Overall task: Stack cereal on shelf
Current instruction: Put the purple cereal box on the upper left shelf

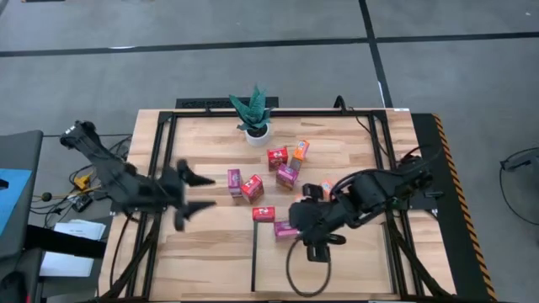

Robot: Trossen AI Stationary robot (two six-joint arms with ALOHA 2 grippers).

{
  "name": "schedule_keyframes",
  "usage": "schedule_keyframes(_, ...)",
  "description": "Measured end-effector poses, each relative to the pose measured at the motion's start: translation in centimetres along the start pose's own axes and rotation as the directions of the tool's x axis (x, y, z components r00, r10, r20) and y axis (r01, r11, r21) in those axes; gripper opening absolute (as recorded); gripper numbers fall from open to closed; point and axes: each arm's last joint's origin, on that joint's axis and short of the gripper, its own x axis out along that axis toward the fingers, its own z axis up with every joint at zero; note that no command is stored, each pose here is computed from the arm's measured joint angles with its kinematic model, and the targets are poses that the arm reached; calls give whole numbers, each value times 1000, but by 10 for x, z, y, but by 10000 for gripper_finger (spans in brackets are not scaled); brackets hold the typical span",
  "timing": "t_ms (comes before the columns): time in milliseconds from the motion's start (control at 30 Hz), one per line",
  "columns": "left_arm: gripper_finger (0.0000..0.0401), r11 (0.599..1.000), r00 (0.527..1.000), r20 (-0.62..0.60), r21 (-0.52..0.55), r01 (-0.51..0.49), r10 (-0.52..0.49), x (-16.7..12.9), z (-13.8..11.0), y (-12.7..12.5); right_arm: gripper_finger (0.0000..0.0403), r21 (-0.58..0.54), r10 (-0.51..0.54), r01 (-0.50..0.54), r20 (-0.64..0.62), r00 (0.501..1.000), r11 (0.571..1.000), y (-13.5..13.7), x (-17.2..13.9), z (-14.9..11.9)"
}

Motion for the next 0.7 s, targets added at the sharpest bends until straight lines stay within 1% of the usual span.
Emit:
schedule_keyframes(33, 290, 999, 1000, -14, 35, -11, 11, 7, -4, -6, 232, 6, -36, 36, 6, 999, 999, 1, -2, -3)
schedule_keyframes(67, 290, 998, 999, -19, 56, -43, 44, 14, -6, -12, 232, 11, -78, 78, 8, 997, 997, 1, -4, -5)
schedule_keyframes(167, 290, 981, 983, -44, 82, -176, 180, 34, -11, -19, 232, -16, -194, 194, -17, 981, 981, 3, -5, -16)
schedule_keyframes(200, 290, 979, 980, -63, 90, -185, 191, 41, -10, -20, 232, -26, -210, 209, -19, 978, 978, 6, -4, -18)
schedule_keyframes(233, 290, 983, 982, -84, 90, -160, 167, 46, -8, -21, 232, -31, -208, 207, -16, 978, 978, 9, -4, -19)
schedule_keyframes(333, 290, 997, 989, -146, 76, 17, -6, 62, 2, -30, 232, -52, -197, 197, 19, 980, 979, 22, -4, -23)
schedule_keyframes(400, 290, 992, 981, -183, 96, 83, -64, 70, 2, -36, 233, -78, -223, 227, 59, 973, 971, 29, -7, -27)
schedule_keyframes(467, 290, 988, 979, -186, 117, 104, -81, 74, 6, -40, 235, -97, -275, 284, 101, 956, 954, 35, -8, -31)
schedule_keyframes(533, 290, 985, 983, -161, 134, 107, -85, 74, 16, -42, 235, -97, -315, 329, 137, 939, 939, 39, -9, -36)
schedule_keyframes(600, 290, 985, 987, -130, 129, 111, -94, 71, 27, -43, 235, -77, -321, 338, 172, 931, 938, 42, -15, -39)
schedule_keyframes(700, 290, 987, 990, -94, 108, 118, -108, 65, 43, -42, 235, -75, -298, 318, 201, 933, 945, 46, -32, -47)
